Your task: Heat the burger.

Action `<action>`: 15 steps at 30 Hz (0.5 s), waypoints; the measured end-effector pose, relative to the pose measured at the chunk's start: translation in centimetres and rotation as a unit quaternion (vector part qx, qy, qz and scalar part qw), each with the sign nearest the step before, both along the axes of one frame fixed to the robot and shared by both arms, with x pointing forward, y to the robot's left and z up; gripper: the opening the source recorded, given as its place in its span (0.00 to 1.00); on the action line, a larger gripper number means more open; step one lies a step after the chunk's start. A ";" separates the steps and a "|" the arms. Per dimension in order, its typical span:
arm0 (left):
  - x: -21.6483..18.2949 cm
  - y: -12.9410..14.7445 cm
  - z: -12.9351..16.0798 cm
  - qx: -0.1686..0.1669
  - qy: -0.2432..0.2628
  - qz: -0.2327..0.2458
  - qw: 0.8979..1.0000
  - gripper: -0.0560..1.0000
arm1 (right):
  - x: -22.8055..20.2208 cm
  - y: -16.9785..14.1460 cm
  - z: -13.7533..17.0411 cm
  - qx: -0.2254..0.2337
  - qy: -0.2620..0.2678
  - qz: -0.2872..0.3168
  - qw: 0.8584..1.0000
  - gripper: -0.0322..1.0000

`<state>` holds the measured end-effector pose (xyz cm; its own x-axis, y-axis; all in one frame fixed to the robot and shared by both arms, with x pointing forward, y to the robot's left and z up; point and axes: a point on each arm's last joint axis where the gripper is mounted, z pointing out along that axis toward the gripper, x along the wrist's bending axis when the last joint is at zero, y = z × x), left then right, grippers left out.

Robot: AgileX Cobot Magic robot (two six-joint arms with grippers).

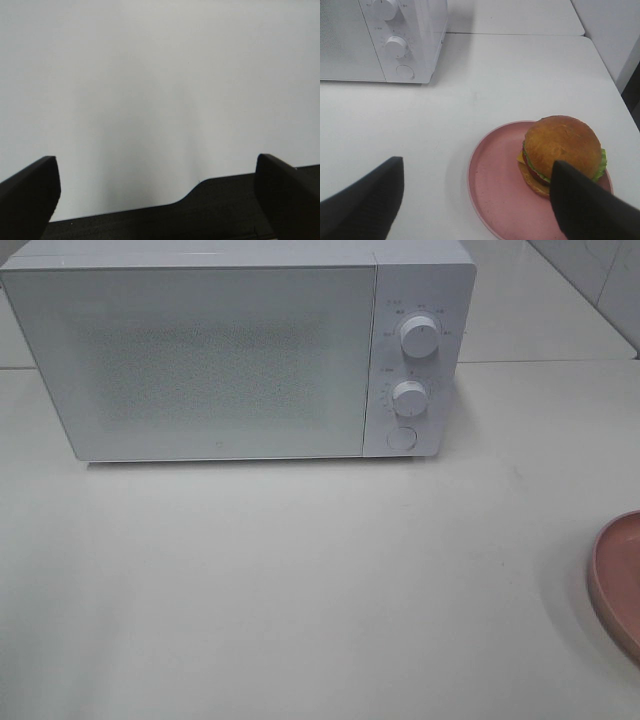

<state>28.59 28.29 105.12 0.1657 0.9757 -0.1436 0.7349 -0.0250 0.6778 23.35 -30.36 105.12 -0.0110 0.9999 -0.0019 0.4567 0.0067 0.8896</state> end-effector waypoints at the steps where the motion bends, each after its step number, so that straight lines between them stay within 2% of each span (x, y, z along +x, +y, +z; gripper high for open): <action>1: -0.5 0.0 0.2 -0.003 -0.016 0.000 1.000 0.97 | 0.0 0.0 0.0 0.000 0.000 0.000 1.000 0.76; 3: -0.7 0.1 0.2 -0.004 -0.024 0.002 1.000 0.97 | 0.0 0.0 0.0 0.000 0.000 0.000 1.000 0.76; 5: -1.8 0.3 0.5 -0.007 -0.063 0.022 0.998 0.97 | 0.0 0.0 0.0 0.000 0.000 0.000 1.000 0.76; 8: -2.1 0.3 0.6 -0.007 -0.071 0.029 0.997 0.97 | 0.0 0.0 0.0 0.000 0.000 0.000 1.000 0.76; 10: -3.0 0.4 0.7 -0.007 -0.101 0.044 0.994 0.97 | 0.0 0.0 0.0 0.000 0.000 0.000 1.000 0.76; 15: -4.3 0.5 0.8 -0.009 -0.141 0.047 0.989 0.97 | 0.0 0.0 0.0 0.000 0.000 0.000 1.000 0.76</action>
